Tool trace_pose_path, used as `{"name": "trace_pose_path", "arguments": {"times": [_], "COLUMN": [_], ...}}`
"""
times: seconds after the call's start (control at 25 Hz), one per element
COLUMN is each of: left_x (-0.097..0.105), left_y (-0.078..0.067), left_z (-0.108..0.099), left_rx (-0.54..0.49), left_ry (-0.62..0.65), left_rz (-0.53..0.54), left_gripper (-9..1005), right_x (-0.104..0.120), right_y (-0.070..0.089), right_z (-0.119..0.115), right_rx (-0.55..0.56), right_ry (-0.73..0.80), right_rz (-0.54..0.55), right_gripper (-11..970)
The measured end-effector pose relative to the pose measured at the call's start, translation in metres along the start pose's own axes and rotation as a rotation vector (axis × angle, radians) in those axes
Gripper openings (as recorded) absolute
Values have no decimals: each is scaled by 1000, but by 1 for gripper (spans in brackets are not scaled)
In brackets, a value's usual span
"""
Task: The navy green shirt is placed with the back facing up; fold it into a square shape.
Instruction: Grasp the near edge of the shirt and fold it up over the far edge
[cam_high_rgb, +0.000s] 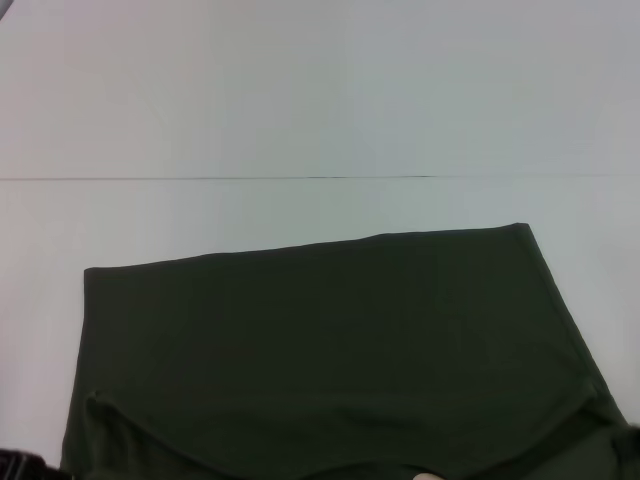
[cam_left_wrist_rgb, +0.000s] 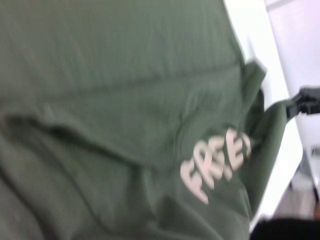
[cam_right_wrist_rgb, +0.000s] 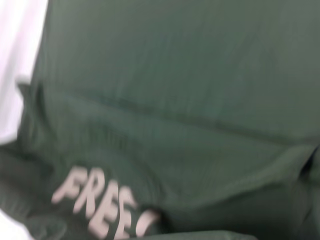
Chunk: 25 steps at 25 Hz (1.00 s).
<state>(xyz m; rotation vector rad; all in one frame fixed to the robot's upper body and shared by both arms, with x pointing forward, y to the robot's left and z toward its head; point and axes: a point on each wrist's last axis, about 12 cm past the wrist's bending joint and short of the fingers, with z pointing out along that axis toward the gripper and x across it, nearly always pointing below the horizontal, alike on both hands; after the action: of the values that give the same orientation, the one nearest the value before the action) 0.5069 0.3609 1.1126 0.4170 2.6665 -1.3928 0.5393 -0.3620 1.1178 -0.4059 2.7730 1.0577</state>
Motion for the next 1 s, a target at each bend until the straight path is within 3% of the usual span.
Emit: {"name": "trace_pose_path", "arguments": {"times": [0.36,1.0], "left_x": [-5,-23], "left_y": [14,32], "left_z": [-16,-7], "left_rx": [-16,-43], "left_ry": [-284,-587], "left_rz": [-67,-145], "left_gripper": [43,42], "right_x": [-14,-40], "right_y": [-12,-24], "right_z": [-3,19], "right_rx": [-15,54], "right_ry": [-284,-582], "right_rz": [93,151], "right_gripper": [46,47]}}
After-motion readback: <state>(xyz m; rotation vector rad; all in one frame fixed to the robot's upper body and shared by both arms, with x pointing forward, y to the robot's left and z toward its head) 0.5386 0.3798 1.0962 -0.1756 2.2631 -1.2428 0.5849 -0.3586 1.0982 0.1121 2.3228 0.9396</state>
